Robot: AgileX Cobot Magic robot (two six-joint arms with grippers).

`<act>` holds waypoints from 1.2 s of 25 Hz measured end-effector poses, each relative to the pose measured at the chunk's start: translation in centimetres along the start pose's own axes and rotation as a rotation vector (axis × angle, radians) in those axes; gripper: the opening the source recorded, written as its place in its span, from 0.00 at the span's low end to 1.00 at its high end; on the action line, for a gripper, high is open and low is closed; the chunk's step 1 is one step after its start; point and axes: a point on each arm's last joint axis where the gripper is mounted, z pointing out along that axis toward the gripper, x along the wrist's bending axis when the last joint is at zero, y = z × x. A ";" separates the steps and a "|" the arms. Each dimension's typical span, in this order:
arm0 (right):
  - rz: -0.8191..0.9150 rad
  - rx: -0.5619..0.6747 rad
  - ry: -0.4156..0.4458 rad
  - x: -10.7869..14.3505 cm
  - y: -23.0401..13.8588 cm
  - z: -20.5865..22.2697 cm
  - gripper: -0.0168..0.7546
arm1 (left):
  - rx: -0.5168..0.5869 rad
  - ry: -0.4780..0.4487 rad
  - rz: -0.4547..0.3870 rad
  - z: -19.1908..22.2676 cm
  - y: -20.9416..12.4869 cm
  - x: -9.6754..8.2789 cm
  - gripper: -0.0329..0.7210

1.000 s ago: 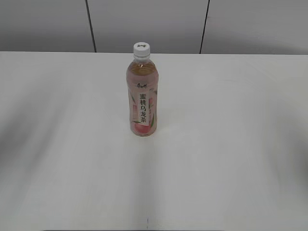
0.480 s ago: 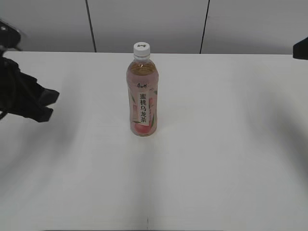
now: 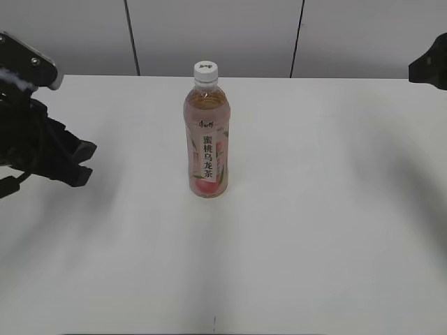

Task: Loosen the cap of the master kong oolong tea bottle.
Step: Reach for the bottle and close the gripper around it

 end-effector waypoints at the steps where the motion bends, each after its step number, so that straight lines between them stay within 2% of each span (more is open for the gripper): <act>1: 0.000 -0.001 0.000 0.0 0.0 0.0 0.77 | 0.005 0.003 -0.016 0.2 -0.1 0.0 0.54; 7: 0.010 -0.002 0.003 0.0 0.0 0.0 0.77 | 0.028 -0.014 -0.080 0.7 -0.4 -0.2 0.54; 10: 0.012 -0.002 0.004 0.0 0.0 0.0 0.77 | 0.036 -0.058 -0.123 0.6 -0.5 -0.6 0.54; 13: 0.013 -0.002 0.004 0.0 0.0 0.0 0.77 | 0.051 -0.135 -0.106 0.6 -0.6 -1.3 0.53; 16: 0.014 -0.002 0.004 0.0 0.0 0.0 0.77 | 0.064 -0.185 -0.062 0.5 -0.7 -1.8 0.50; 18: 0.013 -0.002 0.004 0.0 0.0 0.0 0.77 | 0.071 -0.207 -0.062 0.4 -0.8 -1.9 0.47; 23: 0.013 -0.002 0.004 0.0 0.0 0.0 0.77 | 0.091 -0.241 -0.122 0.4 -0.9 -2.3 0.39; 30: 0.015 -0.001 0.005 0.0 0.0 0.0 0.77 | 0.199 -0.330 -0.235 -0.1 -1.9 -1.8 0.38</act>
